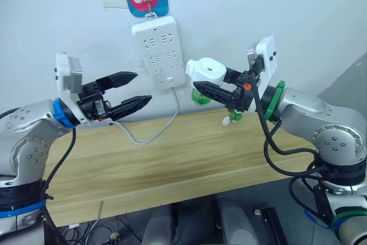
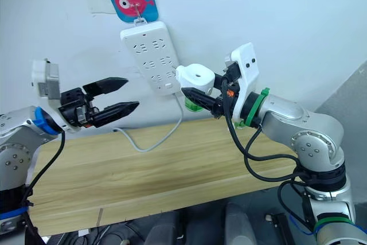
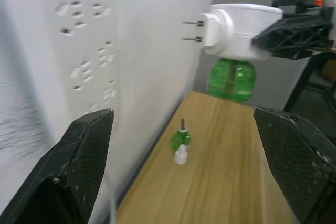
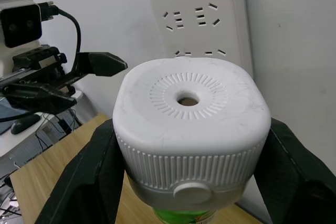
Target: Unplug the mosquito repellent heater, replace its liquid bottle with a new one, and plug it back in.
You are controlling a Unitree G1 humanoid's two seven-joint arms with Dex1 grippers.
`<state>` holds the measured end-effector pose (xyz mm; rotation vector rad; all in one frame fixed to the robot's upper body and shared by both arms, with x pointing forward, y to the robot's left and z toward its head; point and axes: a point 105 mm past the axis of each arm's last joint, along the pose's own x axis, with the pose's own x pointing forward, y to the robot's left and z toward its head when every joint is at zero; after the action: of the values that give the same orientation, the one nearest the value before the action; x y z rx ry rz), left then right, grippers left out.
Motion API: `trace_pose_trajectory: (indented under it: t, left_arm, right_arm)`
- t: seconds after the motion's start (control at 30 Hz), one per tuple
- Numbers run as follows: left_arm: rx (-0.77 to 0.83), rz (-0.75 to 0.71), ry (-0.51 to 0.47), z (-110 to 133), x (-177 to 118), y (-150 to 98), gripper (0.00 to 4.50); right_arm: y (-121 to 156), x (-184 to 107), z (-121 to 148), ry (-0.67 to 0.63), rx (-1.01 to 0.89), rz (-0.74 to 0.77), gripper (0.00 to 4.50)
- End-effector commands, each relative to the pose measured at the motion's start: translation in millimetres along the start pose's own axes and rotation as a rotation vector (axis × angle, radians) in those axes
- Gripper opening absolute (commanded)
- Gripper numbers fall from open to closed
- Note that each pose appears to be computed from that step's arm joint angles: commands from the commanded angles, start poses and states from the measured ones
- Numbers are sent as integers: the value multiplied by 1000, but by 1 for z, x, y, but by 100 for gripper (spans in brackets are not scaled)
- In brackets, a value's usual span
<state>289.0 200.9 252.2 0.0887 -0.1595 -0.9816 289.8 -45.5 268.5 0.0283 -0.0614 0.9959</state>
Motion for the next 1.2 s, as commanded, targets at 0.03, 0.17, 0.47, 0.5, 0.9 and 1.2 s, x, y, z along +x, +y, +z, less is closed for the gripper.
trace_pose_trajectory:
  t: [0.03, 0.17, 0.47, 0.5, 0.9, 1.2]
  left_arm:
    - [57, 41, -5, 6, -9, 11, 447]
    - [60, 60, 4, -1, -9, 23, 447]
    - [12, 16, 11, -18, 2, 35, 447]
    - [14, 8, 15, -19, 3, 35, 447]
    - [19, -12, -19, -27, 26, 50, 447]
    - [10, -42, -40, -30, 41, 55, 447]
  right_arm:
    - [9, -2, 15, -53, -44, 25, 295]
    - [13, 0, 13, -43, -30, 35, 295]
    - [17, -3, 7, -8, -1, 28, 295]
    - [18, -4, 7, -7, -1, 26, 295]
    - [17, -7, 6, 10, 2, -8, 295]
    - [16, -9, 4, 13, 3, -27, 295]
